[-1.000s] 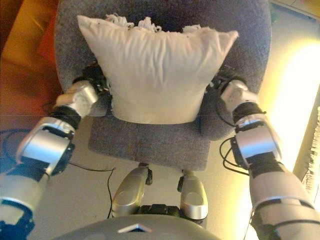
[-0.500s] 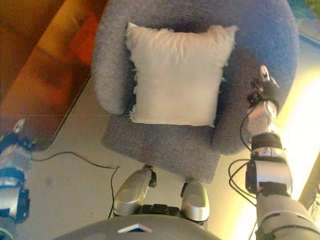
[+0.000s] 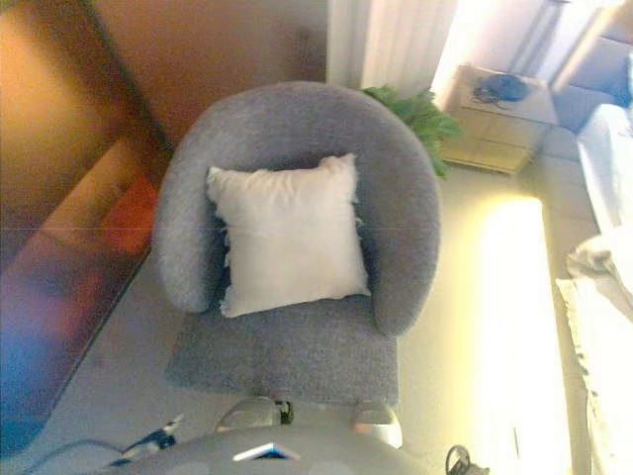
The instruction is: Pick up the cushion and take it to the sofa
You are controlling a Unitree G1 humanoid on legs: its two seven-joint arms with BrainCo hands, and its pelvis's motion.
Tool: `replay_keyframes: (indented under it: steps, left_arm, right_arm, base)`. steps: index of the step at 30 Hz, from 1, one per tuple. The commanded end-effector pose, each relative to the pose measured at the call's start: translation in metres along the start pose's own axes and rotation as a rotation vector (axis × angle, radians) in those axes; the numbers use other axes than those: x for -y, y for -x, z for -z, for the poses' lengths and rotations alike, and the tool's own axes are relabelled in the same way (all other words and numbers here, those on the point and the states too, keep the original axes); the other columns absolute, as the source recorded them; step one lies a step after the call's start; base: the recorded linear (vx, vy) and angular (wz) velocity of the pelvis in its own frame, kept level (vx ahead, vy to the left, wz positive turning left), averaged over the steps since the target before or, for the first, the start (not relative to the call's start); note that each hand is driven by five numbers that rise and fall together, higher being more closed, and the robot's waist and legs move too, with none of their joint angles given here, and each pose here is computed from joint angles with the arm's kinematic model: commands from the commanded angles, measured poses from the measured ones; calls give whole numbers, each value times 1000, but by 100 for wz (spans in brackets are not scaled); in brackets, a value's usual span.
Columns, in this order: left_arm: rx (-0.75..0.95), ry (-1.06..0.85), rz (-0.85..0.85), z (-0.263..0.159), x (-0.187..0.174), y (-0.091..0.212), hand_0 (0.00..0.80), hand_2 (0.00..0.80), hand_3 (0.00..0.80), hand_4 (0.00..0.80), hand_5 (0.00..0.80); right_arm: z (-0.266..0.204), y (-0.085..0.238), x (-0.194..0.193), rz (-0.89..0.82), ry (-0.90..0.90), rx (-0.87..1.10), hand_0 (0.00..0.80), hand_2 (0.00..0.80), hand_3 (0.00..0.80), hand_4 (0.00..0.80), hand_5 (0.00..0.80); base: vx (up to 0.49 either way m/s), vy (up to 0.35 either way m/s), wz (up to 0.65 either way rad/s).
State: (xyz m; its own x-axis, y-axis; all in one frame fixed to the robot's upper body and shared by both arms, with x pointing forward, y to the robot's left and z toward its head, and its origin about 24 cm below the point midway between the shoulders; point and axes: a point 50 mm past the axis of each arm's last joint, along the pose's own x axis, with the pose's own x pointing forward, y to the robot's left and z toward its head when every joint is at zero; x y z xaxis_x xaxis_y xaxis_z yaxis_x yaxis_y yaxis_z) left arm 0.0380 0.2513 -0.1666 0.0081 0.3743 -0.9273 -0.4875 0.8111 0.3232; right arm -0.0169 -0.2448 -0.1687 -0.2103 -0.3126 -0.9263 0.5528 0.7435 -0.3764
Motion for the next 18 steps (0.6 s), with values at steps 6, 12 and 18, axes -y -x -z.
replay_keyframes:
  steps: [6,12,18]
  left_arm:
    - [54,-433,263,-14,51,10,0,0,0,0,0]
    - [-50,-409,222,-7,36,7,0,0,0,0,0]
    - [-74,-357,205,1,27,5,0,0,0,0,0]
  right_arm:
    - [-41,19,-58,-292,386,172,0,0,0,0,0]
    - [-34,16,-54,-286,357,108,0,0,0,0,0]
    - [-24,12,-44,-266,390,60,0,0,0,0,0]
  base:
    - [8,-75,-17]
    - [15,-93,8]
    - [-14,-150,-2]
